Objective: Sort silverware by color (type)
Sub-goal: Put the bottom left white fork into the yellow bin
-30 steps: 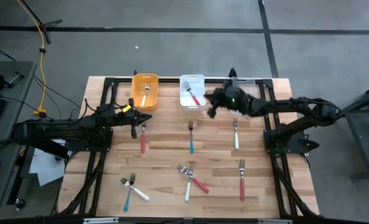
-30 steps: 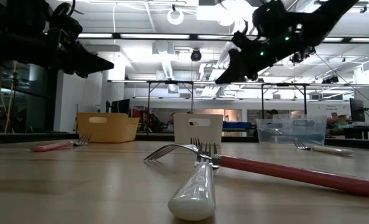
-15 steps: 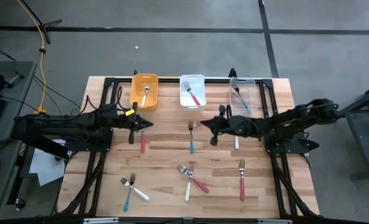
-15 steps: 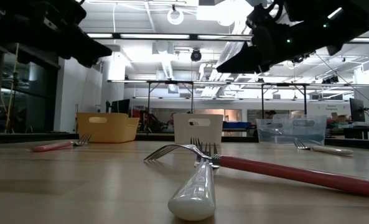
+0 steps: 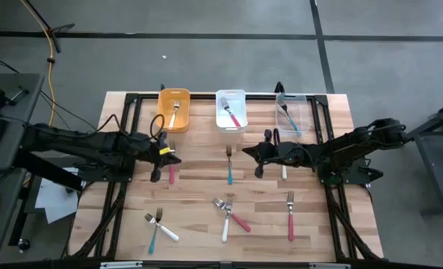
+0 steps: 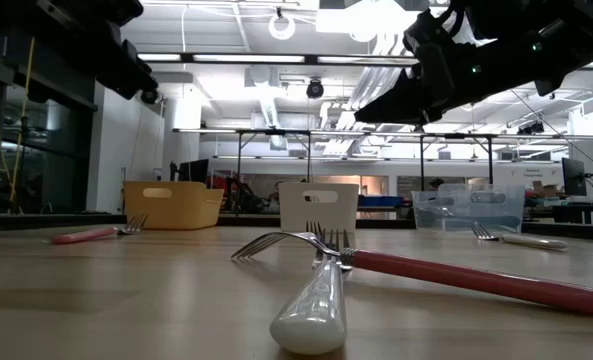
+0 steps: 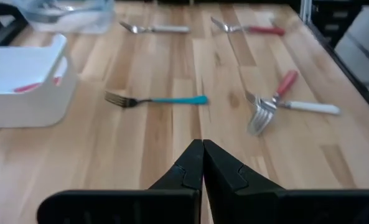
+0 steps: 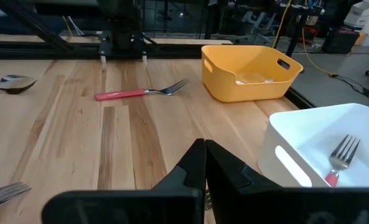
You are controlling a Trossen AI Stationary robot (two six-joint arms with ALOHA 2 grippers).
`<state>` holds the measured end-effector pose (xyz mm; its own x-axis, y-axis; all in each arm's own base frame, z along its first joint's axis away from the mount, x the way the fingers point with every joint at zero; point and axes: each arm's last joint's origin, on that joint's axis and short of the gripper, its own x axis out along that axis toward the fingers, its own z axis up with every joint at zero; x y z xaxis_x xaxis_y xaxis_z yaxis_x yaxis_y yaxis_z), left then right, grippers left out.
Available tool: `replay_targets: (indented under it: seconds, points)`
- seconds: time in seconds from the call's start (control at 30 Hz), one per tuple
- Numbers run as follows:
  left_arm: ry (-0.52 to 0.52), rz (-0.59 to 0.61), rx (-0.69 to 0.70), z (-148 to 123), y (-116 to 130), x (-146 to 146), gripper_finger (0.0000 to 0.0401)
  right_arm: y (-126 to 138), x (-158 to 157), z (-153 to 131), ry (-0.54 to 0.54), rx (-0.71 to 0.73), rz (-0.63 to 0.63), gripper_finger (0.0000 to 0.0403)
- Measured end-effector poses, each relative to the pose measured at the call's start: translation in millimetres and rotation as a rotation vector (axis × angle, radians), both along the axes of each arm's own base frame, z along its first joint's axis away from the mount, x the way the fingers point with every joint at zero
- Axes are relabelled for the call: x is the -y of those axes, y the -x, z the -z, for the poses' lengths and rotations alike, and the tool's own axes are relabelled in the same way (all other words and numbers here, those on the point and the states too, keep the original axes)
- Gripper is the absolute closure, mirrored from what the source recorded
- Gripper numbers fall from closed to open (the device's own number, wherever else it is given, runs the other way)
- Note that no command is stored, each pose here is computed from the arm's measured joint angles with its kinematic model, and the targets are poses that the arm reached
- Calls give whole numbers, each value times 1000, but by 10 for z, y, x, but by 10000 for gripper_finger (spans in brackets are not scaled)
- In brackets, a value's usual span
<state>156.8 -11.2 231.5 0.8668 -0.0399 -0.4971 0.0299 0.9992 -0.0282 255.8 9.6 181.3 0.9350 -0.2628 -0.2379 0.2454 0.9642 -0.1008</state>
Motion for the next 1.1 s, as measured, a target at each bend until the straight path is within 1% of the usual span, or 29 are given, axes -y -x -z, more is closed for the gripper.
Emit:
replay_targets:
  seconds: [0.2, 0.3, 0.4, 0.47, 0.53, 0.63, 0.7, 0.83, 0.97, 1.1]
  points:
    - [-10, 48, -113, -35, -123, 169, 400, 0, 0, 0, 0, 0, 0, 403]
    - [14, 73, -144, -51, -196, 270, 398, 0, 0, 0, -2, 0, 0, 403]
    - [35, 111, -187, -85, -245, 387, 386, 0, 0, 1, -14, 4, 2, 403]
    - [20, 148, -247, -113, -257, 466, 375, -1, -1, -3, -17, 8, 3, 403]
    - [-17, 163, -309, -136, -256, 536, 365, -2, -2, -4, -19, 10, -4, 403]
    - [-64, 180, -345, -180, -269, 638, 353, -3, -5, -4, -22, 10, -12, 403]
    - [-72, 198, -365, -176, -276, 705, 346, -3, -5, -4, -22, 10, -12, 403]
    - [-31, 215, -407, -143, -289, 835, 335, -3, -5, -5, -22, 11, -12, 403]
    - [67, 257, -491, -75, -260, 963, 329, -3, -3, -5, -22, 11, -11, 403]
    - [118, 246, -553, -19, -224, 1065, 327, -4, 1, -5, -20, 11, -10, 403]
